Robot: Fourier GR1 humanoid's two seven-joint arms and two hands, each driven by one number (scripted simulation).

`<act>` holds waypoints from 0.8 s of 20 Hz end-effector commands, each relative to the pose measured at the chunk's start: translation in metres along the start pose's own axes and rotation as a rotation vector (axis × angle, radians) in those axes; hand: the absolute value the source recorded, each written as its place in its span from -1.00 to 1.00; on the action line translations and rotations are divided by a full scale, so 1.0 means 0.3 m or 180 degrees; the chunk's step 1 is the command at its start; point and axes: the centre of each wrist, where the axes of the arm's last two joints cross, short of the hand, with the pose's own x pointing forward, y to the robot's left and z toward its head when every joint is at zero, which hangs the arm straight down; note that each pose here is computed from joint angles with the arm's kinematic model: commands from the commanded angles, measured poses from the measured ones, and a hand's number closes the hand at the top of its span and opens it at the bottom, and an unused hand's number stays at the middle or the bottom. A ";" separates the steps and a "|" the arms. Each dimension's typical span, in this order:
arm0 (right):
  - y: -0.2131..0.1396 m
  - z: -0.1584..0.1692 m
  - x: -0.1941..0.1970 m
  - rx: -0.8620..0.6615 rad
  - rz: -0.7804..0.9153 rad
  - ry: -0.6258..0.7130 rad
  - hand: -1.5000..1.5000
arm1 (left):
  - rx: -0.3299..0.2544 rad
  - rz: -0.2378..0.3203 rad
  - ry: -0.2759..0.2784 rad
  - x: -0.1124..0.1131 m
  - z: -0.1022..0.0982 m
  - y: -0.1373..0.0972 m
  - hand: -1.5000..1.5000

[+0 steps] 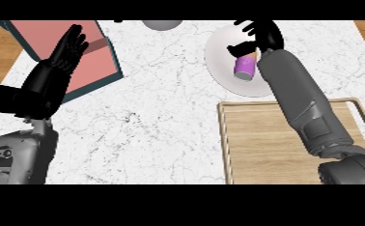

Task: Pick the can from the tray and place it in the plate

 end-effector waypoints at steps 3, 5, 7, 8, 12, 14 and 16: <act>-0.015 -0.009 -0.022 -0.0160 -0.0548 -0.0279 -1.00 | 0.0031 -0.0015 -0.0023 -0.009 -0.015 -0.027 0.00; 0.007 -0.009 0.045 -0.0255 -0.0774 -0.0292 -1.00 | 0.0025 0.0024 0.0031 0.000 -0.047 -0.013 0.00; 0.008 -0.001 -0.011 -0.0598 -0.0974 -0.0295 -1.00 | 0.0030 0.0011 -0.0003 0.023 -0.013 0.018 0.00; -0.037 -0.023 0.051 -0.0552 -0.1079 -0.0330 -1.00 | 0.0011 -0.0042 -0.0046 -0.012 -0.007 0.014 0.00; -0.085 -0.030 -0.030 -0.0659 -0.1596 -0.0313 -1.00 | 0.0042 -0.0027 0.0015 -0.017 0.035 0.040 0.00; -0.110 -0.035 -0.042 -0.0736 -0.1703 -0.0304 -1.00 | 0.0070 0.0028 0.0004 -0.025 0.005 0.032 0.00; -0.115 -0.025 -0.132 -0.0742 -0.1757 -0.0212 -1.00 | 0.0041 -0.0012 0.0036 -0.031 0.006 0.004 0.00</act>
